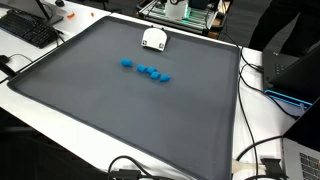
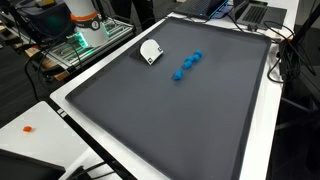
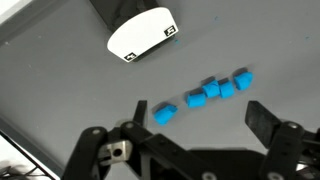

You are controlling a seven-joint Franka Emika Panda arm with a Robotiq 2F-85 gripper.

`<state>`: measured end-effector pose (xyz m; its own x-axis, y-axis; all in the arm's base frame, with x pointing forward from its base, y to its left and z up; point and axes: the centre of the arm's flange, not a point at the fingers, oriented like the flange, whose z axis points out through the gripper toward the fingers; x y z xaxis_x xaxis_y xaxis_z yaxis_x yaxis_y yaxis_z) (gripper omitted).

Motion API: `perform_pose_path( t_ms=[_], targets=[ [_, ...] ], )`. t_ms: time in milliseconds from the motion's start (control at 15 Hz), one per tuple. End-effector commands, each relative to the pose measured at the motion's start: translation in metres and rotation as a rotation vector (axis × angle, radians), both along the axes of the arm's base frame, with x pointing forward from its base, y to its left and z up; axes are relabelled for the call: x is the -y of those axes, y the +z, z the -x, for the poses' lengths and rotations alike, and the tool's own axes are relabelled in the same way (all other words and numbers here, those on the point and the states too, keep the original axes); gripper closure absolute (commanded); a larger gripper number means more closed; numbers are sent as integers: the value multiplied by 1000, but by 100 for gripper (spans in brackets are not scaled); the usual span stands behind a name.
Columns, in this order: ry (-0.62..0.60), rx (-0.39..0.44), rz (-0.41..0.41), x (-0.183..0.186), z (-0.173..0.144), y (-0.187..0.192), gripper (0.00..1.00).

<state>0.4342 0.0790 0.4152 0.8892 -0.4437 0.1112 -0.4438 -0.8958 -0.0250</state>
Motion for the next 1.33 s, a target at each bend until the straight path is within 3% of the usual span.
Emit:
perform_pose_path(
  t_ms=[0, 600, 1267],
  targets=[
    [141, 26, 31, -8, 4, 7, 0],
    [350, 19, 55, -23, 7, 10, 0],
    [334, 14, 41, -24, 0, 9, 0]
  ],
)
